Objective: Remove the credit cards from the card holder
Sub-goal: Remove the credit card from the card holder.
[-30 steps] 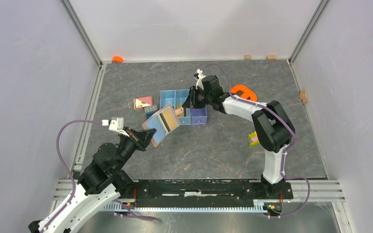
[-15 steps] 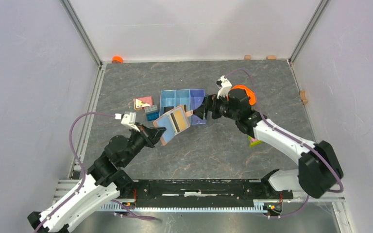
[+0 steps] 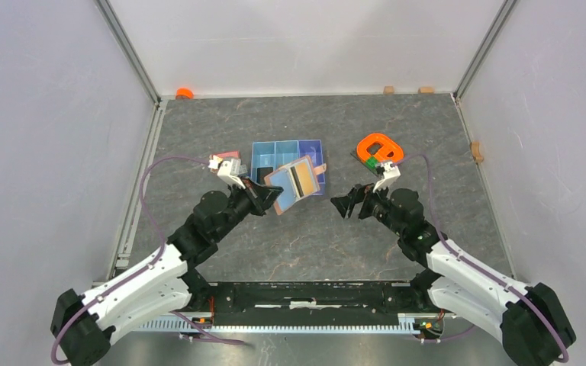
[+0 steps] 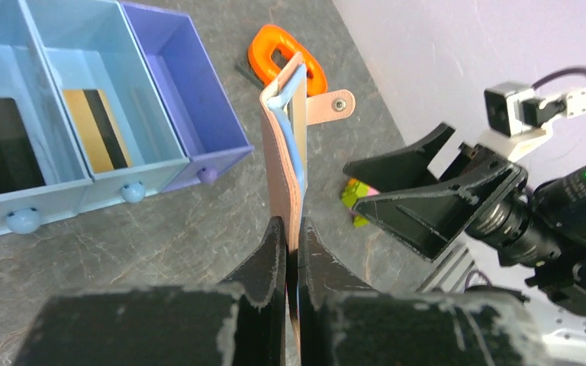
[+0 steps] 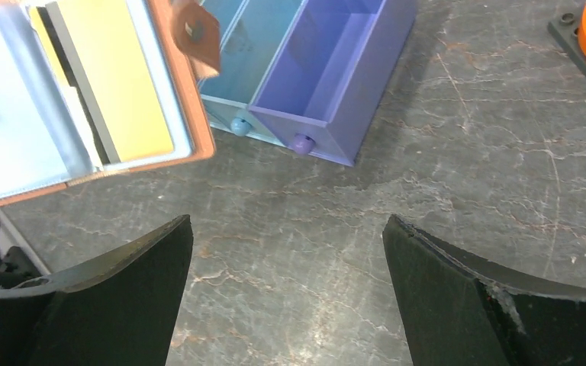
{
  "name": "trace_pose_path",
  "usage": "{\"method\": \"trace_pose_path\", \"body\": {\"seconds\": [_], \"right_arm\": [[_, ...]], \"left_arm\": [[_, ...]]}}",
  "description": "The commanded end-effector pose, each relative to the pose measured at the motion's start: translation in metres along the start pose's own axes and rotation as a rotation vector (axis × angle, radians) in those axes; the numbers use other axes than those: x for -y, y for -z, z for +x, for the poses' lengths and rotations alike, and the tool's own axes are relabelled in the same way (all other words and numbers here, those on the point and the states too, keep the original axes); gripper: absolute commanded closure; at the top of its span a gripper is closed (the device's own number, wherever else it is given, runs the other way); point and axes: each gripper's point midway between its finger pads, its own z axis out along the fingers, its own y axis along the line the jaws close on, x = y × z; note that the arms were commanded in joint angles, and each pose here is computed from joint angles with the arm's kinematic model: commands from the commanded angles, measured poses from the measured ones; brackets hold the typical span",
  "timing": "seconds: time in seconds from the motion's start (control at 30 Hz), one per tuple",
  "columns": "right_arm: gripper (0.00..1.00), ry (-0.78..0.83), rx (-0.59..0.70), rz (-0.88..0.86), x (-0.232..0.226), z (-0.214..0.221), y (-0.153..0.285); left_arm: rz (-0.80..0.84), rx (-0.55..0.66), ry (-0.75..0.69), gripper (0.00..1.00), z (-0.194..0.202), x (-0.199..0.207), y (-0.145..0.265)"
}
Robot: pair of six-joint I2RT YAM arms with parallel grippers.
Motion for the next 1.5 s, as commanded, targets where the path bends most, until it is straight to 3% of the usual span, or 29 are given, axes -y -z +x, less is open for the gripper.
{"method": "trace_pose_path", "body": {"seconds": [0.0, 0.23, 0.7, 1.0, 1.3, 1.47], "right_arm": [[0.02, 0.058, 0.154, -0.032, -0.006, -0.031, 0.002], [0.02, 0.099, 0.166, -0.133, -0.024, -0.034, 0.011], [0.02, -0.035, 0.117, -0.427, -0.055, -0.024, 0.017], [0.02, -0.022, 0.204, -0.566, -0.078, -0.036, 0.037], [0.02, -0.047, 0.186, -0.423, -0.054, -0.035, 0.024], [0.25, -0.045, 0.207, -0.486, -0.064, -0.041, 0.031]], "left_arm": [[0.155, 0.004, -0.052, 0.98, -0.002, 0.028, -0.01], [0.202, -0.01, -0.045, 0.98, 0.006, 0.031, -0.003], [0.267, 0.002, -0.04, 0.98, 0.004, 0.041, 0.004], [0.346, 0.003, -0.043, 0.98, 0.004, 0.054, 0.012], [0.513, -0.02, -0.053, 0.98, 0.006, 0.083, 0.022], [0.59, -0.085, -0.038, 0.98, 0.015, 0.097, 0.021]]}}
